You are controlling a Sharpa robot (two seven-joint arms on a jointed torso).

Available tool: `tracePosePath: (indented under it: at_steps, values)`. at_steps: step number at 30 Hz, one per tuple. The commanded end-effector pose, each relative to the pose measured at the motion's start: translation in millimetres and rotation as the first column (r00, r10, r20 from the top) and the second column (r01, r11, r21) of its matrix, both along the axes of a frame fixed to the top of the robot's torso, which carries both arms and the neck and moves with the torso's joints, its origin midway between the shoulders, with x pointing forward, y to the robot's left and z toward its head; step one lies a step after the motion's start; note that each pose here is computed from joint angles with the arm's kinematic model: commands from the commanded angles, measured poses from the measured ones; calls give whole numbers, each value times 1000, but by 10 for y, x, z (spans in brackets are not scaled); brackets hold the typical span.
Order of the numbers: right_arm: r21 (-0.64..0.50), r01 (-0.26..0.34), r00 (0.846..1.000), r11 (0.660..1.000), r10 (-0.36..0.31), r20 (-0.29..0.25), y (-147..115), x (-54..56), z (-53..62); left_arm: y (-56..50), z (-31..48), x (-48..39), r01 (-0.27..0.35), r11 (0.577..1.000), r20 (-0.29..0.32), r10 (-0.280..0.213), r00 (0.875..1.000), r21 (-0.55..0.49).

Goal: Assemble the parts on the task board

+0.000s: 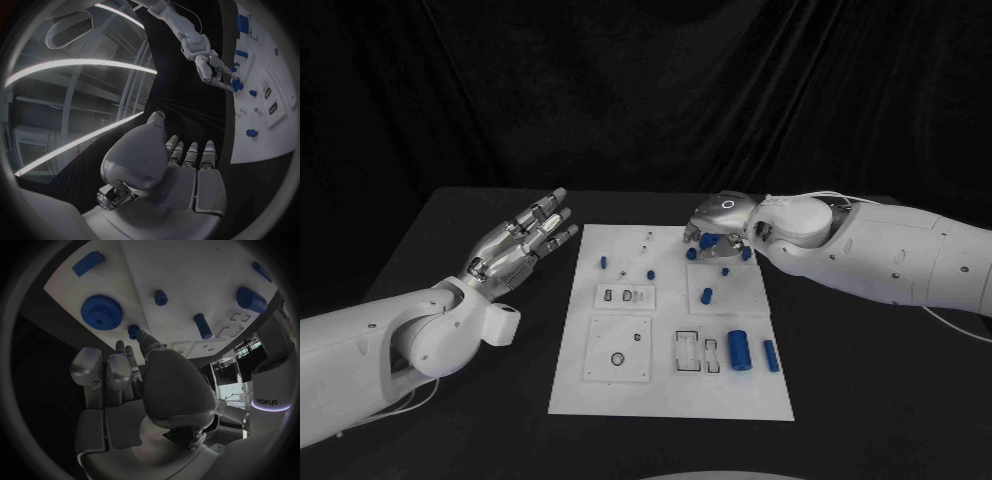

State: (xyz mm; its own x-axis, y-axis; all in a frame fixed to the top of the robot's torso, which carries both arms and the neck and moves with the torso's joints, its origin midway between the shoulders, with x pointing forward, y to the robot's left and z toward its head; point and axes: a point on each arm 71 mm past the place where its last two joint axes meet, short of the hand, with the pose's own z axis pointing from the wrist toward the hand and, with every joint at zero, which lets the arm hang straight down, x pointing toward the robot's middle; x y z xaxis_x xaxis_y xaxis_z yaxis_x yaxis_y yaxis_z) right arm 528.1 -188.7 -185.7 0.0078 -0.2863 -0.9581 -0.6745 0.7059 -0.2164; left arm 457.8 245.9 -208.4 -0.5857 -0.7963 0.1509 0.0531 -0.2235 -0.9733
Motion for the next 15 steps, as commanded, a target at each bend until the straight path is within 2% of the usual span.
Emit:
tracePosePath:
  at_steps: [1, 15]
  values:
    - [9, -12, 1000, 1000, 12, 3, 4, 3, -20, -17, 21, 0, 15, 1000, 10, -15, 1000, -14]
    - [21, -21, 1000, 1000, 21, 1, 12, 31, -83, -21, 11, 8, 23, 1000, 3, -23, 1000, -13]
